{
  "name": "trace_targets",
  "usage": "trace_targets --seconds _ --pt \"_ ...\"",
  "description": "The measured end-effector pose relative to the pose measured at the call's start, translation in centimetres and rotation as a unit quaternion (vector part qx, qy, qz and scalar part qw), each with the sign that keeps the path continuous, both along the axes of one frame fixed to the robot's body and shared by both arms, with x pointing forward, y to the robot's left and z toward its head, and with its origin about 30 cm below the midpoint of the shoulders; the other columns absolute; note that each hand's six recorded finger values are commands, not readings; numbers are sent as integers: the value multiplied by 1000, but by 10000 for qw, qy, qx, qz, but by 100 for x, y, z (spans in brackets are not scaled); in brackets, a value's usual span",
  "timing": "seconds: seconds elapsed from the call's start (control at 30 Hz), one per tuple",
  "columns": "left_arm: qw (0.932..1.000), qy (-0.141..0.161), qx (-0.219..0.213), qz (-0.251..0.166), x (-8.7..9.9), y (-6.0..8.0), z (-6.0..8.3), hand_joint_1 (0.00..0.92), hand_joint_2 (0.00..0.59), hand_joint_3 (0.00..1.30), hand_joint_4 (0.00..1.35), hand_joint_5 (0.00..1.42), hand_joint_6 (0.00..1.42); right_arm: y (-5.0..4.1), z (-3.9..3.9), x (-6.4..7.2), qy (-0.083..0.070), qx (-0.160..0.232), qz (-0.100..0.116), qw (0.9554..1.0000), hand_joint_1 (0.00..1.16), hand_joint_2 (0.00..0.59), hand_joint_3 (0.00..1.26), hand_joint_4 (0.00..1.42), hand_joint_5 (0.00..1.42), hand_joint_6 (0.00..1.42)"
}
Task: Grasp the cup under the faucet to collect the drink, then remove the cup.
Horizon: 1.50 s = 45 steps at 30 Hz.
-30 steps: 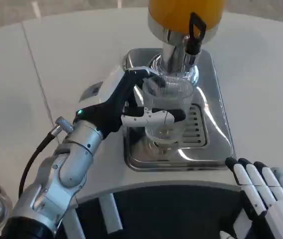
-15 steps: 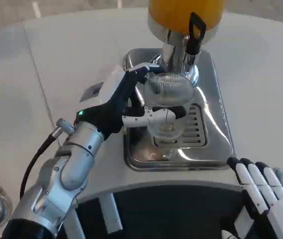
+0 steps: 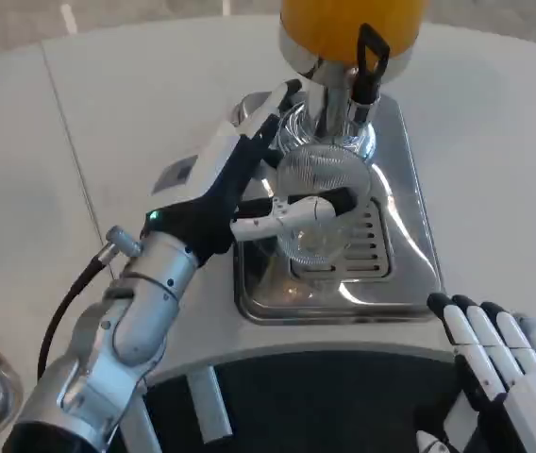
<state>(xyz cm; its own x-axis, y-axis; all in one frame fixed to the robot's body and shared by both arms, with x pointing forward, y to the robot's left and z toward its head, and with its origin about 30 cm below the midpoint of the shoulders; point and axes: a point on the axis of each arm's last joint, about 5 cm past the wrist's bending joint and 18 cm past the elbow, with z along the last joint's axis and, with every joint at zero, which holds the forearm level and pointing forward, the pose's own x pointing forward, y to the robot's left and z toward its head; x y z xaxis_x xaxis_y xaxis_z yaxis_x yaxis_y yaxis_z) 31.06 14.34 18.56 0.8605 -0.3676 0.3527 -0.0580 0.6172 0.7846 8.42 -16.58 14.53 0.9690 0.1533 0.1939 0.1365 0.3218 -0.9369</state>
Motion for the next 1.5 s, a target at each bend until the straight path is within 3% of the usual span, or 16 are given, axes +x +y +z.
trace_targets --seconds 0.23,0.57,0.8,0.9,1.07,1.2,1.5 --pt "9998 -79 31 156 -51 125 8 73 0 27 58 391 447 -3 -5 -12 36 17 -2 10000 113 561 0 0 0 0" --pt "9966 -166 -103 797 -140 516 56 68 0 27 58 391 425 -24 -1 -28 46 -6 -24 10000 110 561 0 0 0 0" --pt "9927 -291 -6 1172 -321 769 65 72 0 27 49 352 404 -24 9 -49 45 63 -42 10000 108 561 0 0 0 0" --pt "9907 -416 176 1286 -483 888 71 132 30 17 39 314 372 -19 26 -67 20 188 -78 9998 108 561 0 0 0 0" --pt "9879 -309 459 1451 -809 1062 -45 295 93 7 18 284 318 4 70 -81 -93 419 -167 9989 108 561 0 0 0 0" --pt "9865 -211 754 1435 -1096 1150 -142 312 98 7 2 273 299 22 122 -76 -190 676 -286 9971 108 561 0 0 0 0" --pt "9834 -120 1322 1234 -1494 1117 -344 261 121 0 0 176 187 59 180 -33 -258 1115 -408 9926 108 561 0 0 0 0"
